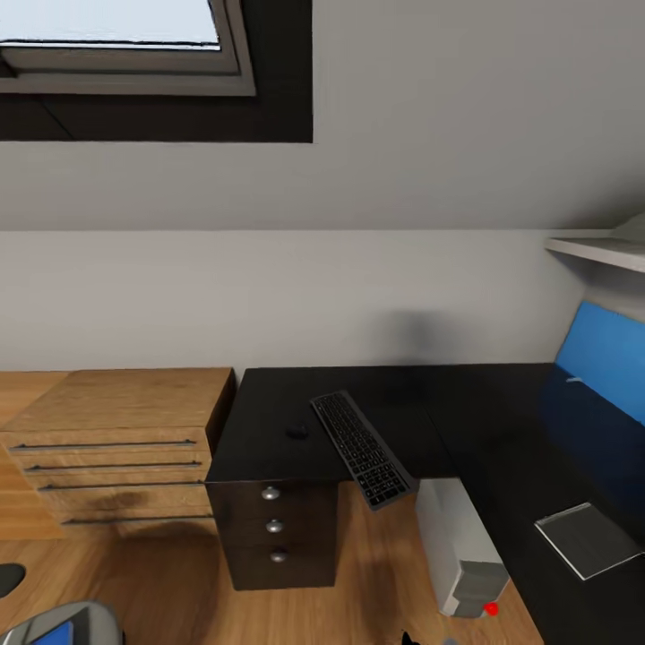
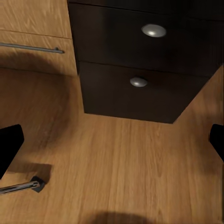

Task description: In the bedroom, organize the workspace by keeping the computer under the desk, ensuring the monitor is on the desk, placing the keyboard on the desk next to the monitor, placing the mouse on the desk next to the keyboard, moving the folder from the swivel chair onto the desk next to the mouse, stacking the notebook on top of the folder with the pen on top of the notebook, and positioning the swivel chair next to the desk.

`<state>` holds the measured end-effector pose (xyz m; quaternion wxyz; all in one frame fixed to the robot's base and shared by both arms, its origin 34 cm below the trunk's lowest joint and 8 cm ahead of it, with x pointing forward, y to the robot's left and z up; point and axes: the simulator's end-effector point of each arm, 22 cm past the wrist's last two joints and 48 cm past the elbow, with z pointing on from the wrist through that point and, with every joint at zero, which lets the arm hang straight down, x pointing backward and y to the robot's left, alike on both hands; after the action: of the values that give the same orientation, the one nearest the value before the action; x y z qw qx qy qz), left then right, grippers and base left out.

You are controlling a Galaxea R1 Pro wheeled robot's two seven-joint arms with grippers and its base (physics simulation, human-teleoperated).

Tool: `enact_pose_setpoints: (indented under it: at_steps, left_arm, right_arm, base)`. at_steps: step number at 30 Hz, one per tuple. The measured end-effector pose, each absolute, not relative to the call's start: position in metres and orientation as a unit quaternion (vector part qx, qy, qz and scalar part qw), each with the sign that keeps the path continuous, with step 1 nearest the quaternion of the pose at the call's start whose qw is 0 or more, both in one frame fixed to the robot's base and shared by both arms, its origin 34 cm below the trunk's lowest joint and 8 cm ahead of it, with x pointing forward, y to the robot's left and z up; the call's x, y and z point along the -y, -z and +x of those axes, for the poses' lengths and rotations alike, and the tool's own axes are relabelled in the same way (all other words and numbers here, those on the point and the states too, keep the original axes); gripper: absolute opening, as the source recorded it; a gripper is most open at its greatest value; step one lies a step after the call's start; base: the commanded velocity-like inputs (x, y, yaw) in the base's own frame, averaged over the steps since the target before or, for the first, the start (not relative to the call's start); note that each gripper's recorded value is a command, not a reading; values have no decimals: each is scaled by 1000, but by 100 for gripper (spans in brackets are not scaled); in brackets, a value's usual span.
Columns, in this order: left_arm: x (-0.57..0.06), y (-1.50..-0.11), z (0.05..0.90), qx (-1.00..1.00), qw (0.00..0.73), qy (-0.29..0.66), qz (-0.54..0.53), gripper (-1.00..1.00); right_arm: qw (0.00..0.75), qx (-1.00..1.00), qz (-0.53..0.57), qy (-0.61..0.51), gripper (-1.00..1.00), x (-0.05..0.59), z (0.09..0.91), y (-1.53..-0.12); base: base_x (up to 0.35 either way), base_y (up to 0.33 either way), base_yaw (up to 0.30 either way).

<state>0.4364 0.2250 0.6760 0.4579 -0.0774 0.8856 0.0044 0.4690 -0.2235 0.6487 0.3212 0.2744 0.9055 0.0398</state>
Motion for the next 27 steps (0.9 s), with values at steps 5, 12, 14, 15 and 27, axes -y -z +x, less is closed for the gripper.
enact_pose_setpoints:
  at_steps: [5, 12, 14, 15, 27]
  left_arm:
    - [-225, -681, 435, -886, 458, -4, -77, 100]
    - [-225, -688, 433, -885, 459, -4, -77, 100]
    - [-225, -690, 433, -885, 459, -4, -78, 100]
    - [-225, -691, 432, -885, 459, -4, -77, 100]
    - [-225, -701, 429, -885, 459, -4, -77, 100]
  right_arm:
    - [321, -906, 274, -41, 100, 222, 467, -654]
    - [321, -906, 274, -42, 100, 221, 466, -661]
    - [321, -906, 274, -42, 100, 221, 465, -663]
    - [321, -906, 274, -43, 100, 221, 465, -664]
    - [320, -906, 275, -43, 100, 221, 461, -673]
  base:
    - [0, 0, -247]
    - [0, 0, -153]
    - [0, 0, -55]
    - [0, 0, -39]
    - [0, 0, -7]
